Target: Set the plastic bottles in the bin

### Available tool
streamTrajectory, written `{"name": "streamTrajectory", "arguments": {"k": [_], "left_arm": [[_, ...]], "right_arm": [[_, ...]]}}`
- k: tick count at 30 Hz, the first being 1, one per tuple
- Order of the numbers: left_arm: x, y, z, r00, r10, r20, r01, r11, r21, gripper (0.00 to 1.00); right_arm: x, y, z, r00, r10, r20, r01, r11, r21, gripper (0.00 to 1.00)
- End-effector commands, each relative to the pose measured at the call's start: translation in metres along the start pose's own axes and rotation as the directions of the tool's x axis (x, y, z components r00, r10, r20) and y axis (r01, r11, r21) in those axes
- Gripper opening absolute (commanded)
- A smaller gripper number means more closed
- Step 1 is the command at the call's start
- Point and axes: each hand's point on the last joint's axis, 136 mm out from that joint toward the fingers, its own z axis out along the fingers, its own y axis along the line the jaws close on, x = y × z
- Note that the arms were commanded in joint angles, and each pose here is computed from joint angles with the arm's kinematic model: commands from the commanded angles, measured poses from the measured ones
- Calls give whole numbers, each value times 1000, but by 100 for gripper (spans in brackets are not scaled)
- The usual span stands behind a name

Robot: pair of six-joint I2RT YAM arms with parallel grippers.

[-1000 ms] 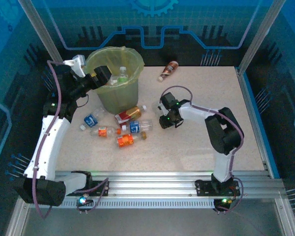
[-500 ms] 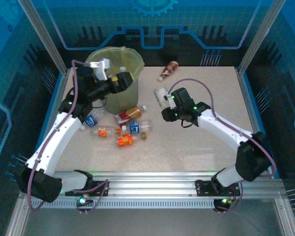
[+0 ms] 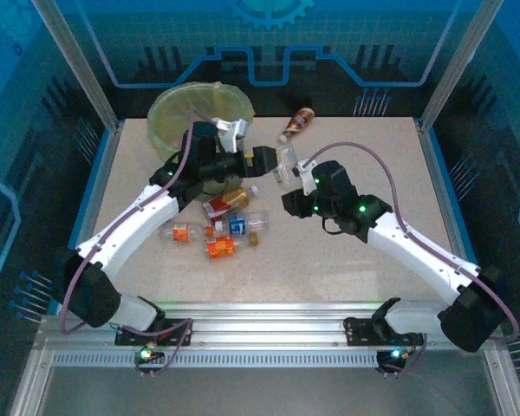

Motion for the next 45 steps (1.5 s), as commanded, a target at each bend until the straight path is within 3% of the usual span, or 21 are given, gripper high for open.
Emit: {"name": "streamTrajectory", "arguments": {"k": [1, 13, 28, 33, 41, 45], "left_arm": [[-6, -21, 1, 1000, 28, -4, -27, 998, 60, 99], [-2, -42, 19, 998, -31, -53, 42, 977, 209, 95], [-3, -50, 23, 997, -46, -65, 61, 963, 263, 46], [-5, -52, 20, 998, -22, -52, 36, 963, 266, 42], [-21, -51, 9, 999, 33, 8, -34, 973, 229, 39], [-41, -44, 0, 995, 76, 59, -85, 980, 181, 39]], "right_arm": [[-18, 11, -11, 993, 30, 112, -25, 999, -40, 15], [-24, 27, -17, 983, 62, 171, -41, 992, -123, 15], [-29, 41, -9, 987, 40, 158, -18, 990, -138, 19], [-28, 41, -9, 989, 34, 147, -15, 991, -130, 36], [-25, 39, -16, 991, 25, 135, -11, 994, -105, 100], [-28, 39, -25, 988, 24, 150, -10, 995, -98, 100]]}}
